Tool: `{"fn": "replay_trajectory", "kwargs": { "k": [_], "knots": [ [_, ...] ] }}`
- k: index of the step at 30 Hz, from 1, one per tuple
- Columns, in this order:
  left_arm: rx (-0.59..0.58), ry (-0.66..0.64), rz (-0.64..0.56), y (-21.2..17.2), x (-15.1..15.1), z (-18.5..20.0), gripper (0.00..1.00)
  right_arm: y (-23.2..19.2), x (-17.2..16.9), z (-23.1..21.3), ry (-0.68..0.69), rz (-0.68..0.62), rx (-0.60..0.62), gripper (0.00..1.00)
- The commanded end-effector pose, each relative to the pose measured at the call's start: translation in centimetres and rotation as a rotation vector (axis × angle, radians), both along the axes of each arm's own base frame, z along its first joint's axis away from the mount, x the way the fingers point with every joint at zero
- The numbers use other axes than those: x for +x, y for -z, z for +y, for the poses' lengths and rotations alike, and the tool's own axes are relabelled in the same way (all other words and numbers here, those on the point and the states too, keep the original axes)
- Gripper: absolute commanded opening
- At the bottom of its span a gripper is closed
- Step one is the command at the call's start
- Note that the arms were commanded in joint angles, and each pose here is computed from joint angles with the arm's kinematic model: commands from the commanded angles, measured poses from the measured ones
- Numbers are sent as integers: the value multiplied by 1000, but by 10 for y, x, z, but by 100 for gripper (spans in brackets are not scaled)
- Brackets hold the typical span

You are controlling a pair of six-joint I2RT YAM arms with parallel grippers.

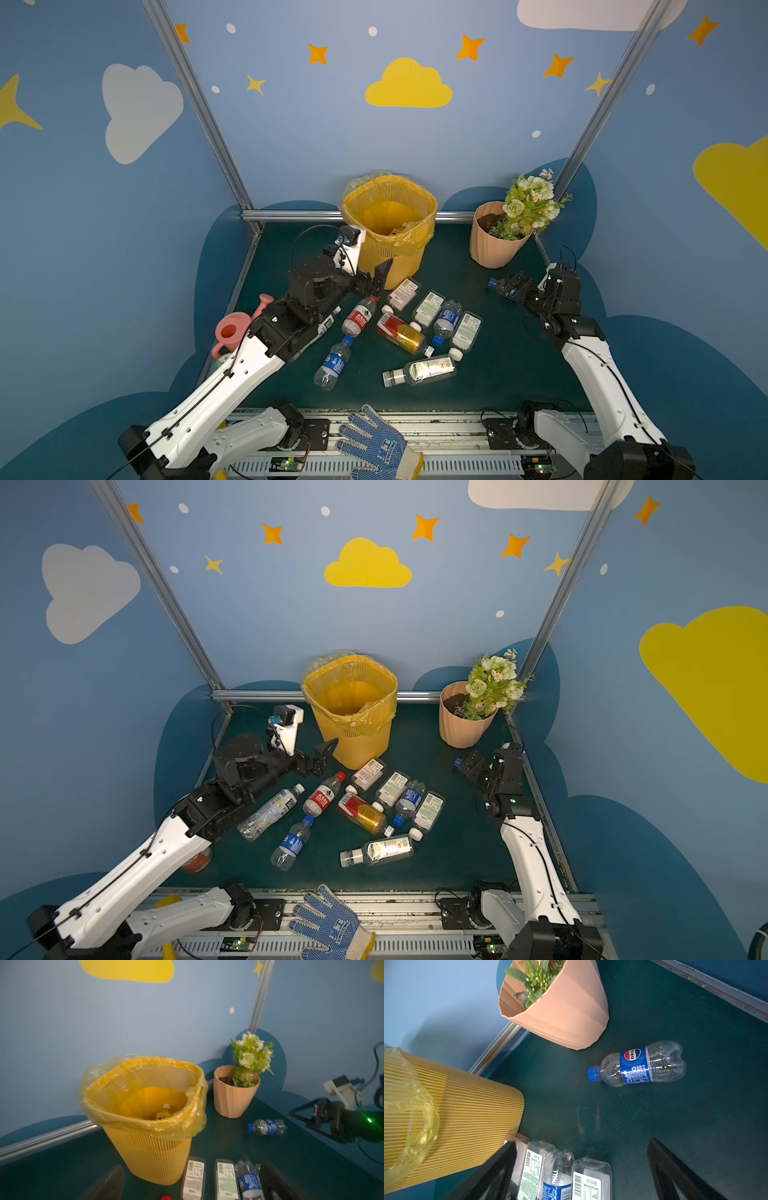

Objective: Throw the plastic bottles in the bin
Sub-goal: 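Move the left gripper down to a clear green-label bottle and grasp it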

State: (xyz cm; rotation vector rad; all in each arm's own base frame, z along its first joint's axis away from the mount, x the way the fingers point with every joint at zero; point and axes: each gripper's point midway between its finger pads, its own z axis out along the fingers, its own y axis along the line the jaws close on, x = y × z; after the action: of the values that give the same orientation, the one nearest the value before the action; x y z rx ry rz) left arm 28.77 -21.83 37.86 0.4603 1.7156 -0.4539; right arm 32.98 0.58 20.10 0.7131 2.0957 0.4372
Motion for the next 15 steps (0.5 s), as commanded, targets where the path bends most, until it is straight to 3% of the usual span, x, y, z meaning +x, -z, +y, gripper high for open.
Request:
{"fn": "replay_trajectory", "kwargs": {
  "k": [1, 9, 15],
  "knots": [
    [117, 141, 89, 47, -23, -33, 100, 0, -2, -1, 9, -2, 17, 96],
    [347, 396, 235, 129, -79, -105, 97, 2, -4, -2, 17, -1, 28, 96],
    [455, 472, 319, 179, -100, -137, 92, 3, -6, -2, 19, -4, 30, 96]
  ]
}}
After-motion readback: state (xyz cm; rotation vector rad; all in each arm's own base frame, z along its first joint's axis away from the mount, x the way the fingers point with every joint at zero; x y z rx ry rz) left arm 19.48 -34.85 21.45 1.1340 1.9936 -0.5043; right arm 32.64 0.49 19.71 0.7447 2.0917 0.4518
